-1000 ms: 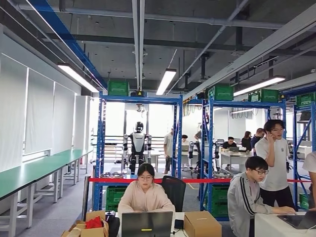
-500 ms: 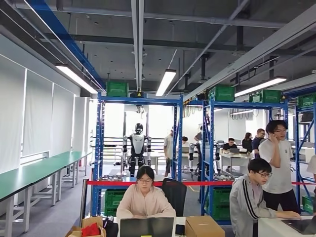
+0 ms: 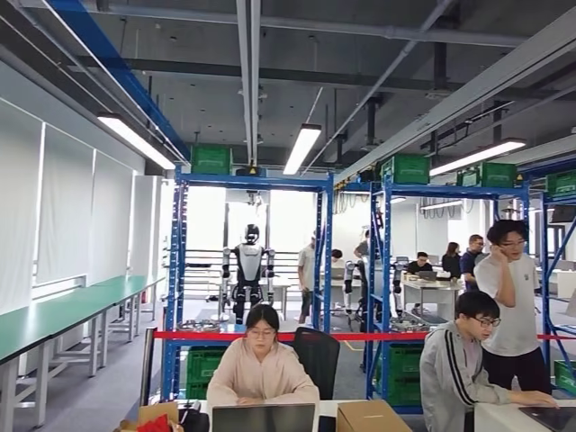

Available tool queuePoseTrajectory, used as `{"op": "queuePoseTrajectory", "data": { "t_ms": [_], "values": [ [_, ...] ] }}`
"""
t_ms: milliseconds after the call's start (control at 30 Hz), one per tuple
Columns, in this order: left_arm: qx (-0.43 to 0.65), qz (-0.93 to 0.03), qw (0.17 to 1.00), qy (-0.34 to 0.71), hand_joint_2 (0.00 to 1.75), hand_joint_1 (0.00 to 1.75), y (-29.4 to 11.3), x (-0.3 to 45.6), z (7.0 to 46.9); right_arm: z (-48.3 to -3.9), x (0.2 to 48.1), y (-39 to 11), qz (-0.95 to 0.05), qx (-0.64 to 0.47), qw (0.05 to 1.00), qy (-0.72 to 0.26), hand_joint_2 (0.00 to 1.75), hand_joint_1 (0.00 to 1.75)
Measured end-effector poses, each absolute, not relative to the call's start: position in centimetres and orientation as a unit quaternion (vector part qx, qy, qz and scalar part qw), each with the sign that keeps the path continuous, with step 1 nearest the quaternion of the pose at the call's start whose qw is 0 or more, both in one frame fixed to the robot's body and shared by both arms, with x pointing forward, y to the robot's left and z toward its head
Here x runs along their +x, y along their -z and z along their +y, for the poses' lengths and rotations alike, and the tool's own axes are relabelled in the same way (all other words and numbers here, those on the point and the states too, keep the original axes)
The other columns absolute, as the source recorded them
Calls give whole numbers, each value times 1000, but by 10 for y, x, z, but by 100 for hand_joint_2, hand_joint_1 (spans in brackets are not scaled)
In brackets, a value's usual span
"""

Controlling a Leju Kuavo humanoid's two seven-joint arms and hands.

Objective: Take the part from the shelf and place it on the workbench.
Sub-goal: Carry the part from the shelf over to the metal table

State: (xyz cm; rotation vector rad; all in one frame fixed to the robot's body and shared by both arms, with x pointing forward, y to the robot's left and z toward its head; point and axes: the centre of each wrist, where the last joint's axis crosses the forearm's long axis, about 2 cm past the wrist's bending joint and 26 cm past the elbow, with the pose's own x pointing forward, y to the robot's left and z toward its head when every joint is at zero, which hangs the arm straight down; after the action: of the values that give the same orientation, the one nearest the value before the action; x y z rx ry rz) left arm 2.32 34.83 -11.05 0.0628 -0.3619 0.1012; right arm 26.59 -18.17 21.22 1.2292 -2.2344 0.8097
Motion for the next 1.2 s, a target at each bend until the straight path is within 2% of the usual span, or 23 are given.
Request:
{"op": "queuePoseTrajectory", "data": {
  "t_ms": [467, 767, 933, 1200],
  "values": [
    [33, -177, 982, -49, 175, 0, 110, 26, 349, -183, 267, -215, -821, 430, 226, -300, 175, 175],
    [36, -181, 982, -48, 175, 0, 110, 31, 348, -190, 278, -237, -873, 302, 192, -331, 175, 175],
    [30, -187, 981, -42, 175, 0, 110, 34, 347, -195, 295, -267, -894, 235, 174, -340, 175, 175],
    [19, -197, 980, -21, 175, 0, 109, 40, 344, -200, 347, -298, -901, 25, 204, -383, 175, 175]
  ]
}}
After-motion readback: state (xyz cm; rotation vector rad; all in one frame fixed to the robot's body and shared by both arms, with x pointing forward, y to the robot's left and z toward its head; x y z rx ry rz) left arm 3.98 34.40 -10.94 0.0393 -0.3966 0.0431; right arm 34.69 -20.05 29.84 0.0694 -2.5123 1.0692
